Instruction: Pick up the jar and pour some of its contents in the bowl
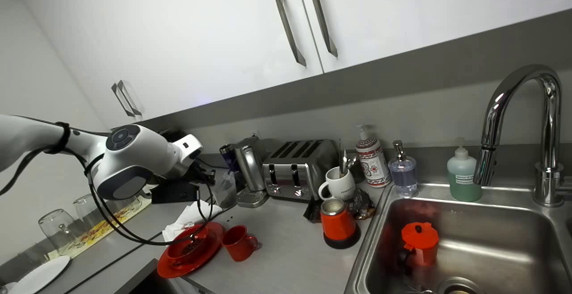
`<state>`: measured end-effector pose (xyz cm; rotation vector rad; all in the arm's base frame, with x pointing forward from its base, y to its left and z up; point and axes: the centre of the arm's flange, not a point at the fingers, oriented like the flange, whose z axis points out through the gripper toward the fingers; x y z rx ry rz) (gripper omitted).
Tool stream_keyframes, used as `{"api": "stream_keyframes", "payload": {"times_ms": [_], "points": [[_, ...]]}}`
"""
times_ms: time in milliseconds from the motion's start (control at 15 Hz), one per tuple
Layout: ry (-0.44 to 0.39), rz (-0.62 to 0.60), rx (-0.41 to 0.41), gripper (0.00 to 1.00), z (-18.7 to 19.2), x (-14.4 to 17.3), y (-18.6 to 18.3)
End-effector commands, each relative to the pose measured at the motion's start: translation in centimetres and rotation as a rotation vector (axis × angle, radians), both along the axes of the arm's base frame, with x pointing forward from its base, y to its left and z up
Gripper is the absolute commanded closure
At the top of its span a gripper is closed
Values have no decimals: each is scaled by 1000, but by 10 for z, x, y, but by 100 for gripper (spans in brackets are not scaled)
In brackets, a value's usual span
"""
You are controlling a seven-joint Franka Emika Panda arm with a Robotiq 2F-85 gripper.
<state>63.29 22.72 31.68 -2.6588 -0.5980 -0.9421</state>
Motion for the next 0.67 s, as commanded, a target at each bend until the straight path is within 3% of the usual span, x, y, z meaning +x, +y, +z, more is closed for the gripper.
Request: {"api": "stream_keyframes", "payload": {"times_ms": [0,600], "points": [[-29,-70,-25,96,6,8,-24],[-15,-251,-109,96,-15,29,-126]]}}
